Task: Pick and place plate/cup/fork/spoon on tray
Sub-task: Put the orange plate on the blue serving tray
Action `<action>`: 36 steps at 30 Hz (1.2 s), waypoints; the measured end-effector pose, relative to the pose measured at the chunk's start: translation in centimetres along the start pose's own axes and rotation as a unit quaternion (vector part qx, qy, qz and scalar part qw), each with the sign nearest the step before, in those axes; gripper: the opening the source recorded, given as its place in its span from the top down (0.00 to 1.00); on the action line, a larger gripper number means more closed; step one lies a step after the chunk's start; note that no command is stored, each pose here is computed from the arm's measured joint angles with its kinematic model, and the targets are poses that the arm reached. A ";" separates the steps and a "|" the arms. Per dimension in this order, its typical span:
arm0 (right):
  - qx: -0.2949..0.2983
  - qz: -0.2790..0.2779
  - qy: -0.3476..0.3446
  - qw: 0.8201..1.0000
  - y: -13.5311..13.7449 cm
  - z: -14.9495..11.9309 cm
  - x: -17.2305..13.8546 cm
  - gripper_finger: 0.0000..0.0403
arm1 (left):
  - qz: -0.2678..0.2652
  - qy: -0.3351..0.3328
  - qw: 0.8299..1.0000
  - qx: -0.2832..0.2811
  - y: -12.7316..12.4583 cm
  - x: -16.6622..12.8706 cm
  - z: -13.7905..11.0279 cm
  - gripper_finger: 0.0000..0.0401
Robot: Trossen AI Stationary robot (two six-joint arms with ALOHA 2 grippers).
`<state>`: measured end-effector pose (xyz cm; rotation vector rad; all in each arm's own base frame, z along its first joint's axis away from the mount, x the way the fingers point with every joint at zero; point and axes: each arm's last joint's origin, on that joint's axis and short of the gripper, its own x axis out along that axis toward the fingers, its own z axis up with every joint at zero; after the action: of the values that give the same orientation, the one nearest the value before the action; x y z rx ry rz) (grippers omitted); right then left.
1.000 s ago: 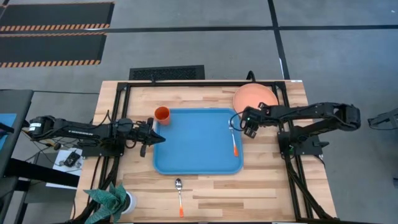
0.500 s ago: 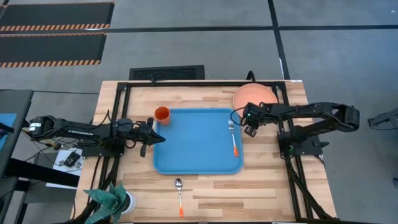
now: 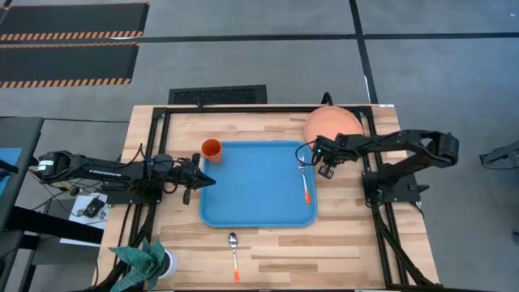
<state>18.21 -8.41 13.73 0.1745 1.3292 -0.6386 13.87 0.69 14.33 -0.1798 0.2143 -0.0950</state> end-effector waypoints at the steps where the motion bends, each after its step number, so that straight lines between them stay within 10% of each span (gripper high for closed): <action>1: -0.002 -0.001 -0.005 1.000 -0.1 0.3 -0.3 0.88 | 0.000 0.000 1.000 0.002 0.0 0.0 0.0 1.00; 15: -0.037 -0.005 -0.072 0.997 0.1 5.3 -7.5 0.95 | 0.024 -0.006 1.000 0.005 0.1 0.0 0.1 1.00; 36: -0.265 0.098 -0.128 0.951 16.7 12.7 -10.8 0.95 | 0.027 -0.008 1.000 0.009 0.1 0.0 0.1 1.00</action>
<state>36.62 2.84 23.16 -0.2075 1.1693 -0.1134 13.90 0.85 14.40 -0.1559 0.2025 -0.0410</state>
